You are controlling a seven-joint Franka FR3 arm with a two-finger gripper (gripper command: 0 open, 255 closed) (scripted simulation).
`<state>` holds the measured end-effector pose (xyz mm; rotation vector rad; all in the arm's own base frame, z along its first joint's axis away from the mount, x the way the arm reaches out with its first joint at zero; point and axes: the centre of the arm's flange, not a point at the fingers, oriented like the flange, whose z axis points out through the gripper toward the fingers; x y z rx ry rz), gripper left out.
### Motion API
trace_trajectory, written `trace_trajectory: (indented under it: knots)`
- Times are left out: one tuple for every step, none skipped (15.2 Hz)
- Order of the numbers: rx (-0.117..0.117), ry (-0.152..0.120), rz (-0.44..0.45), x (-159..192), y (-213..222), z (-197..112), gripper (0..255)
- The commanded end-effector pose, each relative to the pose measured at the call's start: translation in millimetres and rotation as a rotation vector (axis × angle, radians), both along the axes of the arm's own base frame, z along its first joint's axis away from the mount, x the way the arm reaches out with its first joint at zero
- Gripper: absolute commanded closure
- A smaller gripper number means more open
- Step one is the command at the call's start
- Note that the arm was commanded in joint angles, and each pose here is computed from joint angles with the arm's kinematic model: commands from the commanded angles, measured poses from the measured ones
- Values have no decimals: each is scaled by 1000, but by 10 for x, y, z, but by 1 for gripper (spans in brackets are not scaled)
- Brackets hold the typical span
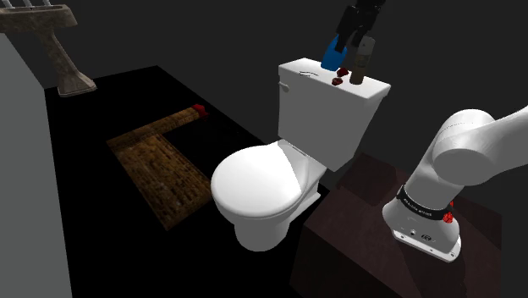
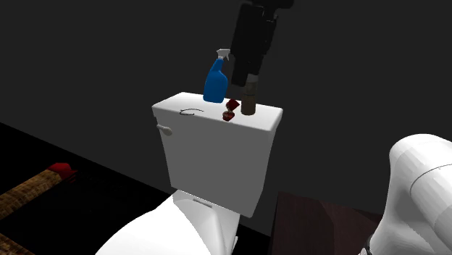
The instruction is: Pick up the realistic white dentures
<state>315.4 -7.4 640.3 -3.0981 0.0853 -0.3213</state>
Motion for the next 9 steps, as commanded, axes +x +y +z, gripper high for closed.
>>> trace_trajectory:
  knots:
    - [0,0,0,0,0,0,0]
    - [-3,5,6,46,-109,-56,0]
    - [-7,10,11,92,-218,-111,0]
    - [-10,15,17,139,-327,-166,0]
    - [-14,20,22,185,-436,-222,0]
    - [-17,24,28,233,-545,-277,0]
    - [-21,29,33,280,-653,-331,0]
    - [-24,34,39,328,-762,-386,0]
    - [-28,39,44,376,-871,-441,0]
